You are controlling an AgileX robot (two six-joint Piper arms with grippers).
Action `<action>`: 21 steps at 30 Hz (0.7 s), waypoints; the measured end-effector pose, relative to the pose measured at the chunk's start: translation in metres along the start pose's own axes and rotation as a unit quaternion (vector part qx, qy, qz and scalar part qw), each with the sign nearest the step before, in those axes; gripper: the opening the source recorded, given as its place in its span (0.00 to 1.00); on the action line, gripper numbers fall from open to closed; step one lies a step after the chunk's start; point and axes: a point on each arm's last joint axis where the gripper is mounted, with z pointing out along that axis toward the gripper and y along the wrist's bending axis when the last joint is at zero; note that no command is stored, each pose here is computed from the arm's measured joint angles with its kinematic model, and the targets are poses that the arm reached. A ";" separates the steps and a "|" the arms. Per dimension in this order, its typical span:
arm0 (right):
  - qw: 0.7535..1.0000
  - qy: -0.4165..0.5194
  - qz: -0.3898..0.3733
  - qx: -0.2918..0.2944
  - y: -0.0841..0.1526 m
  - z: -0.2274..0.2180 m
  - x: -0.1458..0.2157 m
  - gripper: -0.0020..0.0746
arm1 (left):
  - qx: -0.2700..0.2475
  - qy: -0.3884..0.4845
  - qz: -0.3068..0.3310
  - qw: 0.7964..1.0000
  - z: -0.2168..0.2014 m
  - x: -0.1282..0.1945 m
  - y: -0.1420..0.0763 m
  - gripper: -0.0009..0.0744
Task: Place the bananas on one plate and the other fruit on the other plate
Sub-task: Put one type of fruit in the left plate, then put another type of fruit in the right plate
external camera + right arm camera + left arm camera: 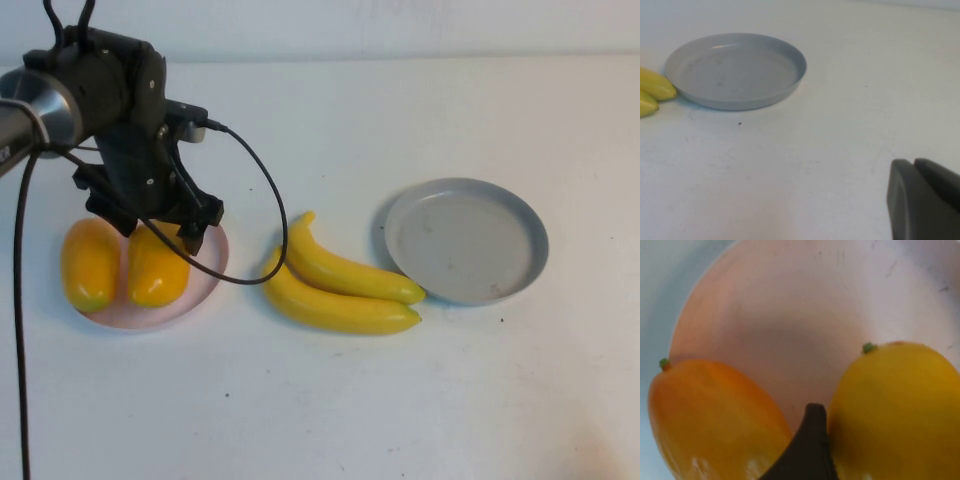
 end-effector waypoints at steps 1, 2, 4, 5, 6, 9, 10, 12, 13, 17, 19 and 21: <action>1.000 0.000 0.000 0.000 0.000 0.000 0.000 0.00 | 0.000 -0.001 0.000 1.000 0.000 0.000 0.000 0.85; 1.000 0.000 0.000 0.000 0.000 0.000 0.000 0.00 | 0.000 -0.001 0.000 1.000 0.000 0.000 0.000 0.87; 1.000 0.000 0.000 0.000 0.000 0.000 0.000 0.00 | 0.001 -0.001 -0.002 1.000 0.000 0.000 0.001 0.88; 1.000 0.000 0.000 0.000 0.000 0.000 0.000 0.00 | 0.001 -0.001 -0.005 1.000 0.000 0.000 0.002 0.88; 1.000 0.000 0.000 0.000 0.000 0.000 0.000 0.00 | 0.001 0.001 -0.010 1.000 0.000 0.000 0.003 0.89; 1.000 0.000 0.000 0.000 0.000 0.000 0.000 0.00 | 0.001 0.019 -0.016 1.000 0.000 0.004 0.003 0.88; 1.000 0.000 0.000 0.000 0.000 0.000 0.000 0.00 | 0.000 0.022 -0.017 1.000 0.000 0.004 0.003 0.87; 1.000 0.000 0.000 0.000 0.000 0.000 0.000 0.00 | 0.001 0.018 -0.019 1.000 -0.007 0.005 0.004 0.78; 1.000 0.000 0.000 0.000 0.000 0.000 0.000 0.00 | 0.001 0.011 -0.020 1.000 -0.012 0.006 0.005 0.71; 1.000 0.000 0.000 0.000 0.000 0.000 0.000 0.00 | 0.000 -0.029 -0.025 0.999 -0.047 0.010 0.008 0.37; 1.000 0.000 0.000 0.000 0.000 0.000 0.000 0.00 | -0.001 -0.057 -0.028 0.998 -0.070 0.015 0.011 0.18; 1.000 0.000 0.000 0.000 0.000 0.000 0.000 0.00 | -0.001 -0.083 -0.031 0.996 -0.092 0.020 0.013 0.09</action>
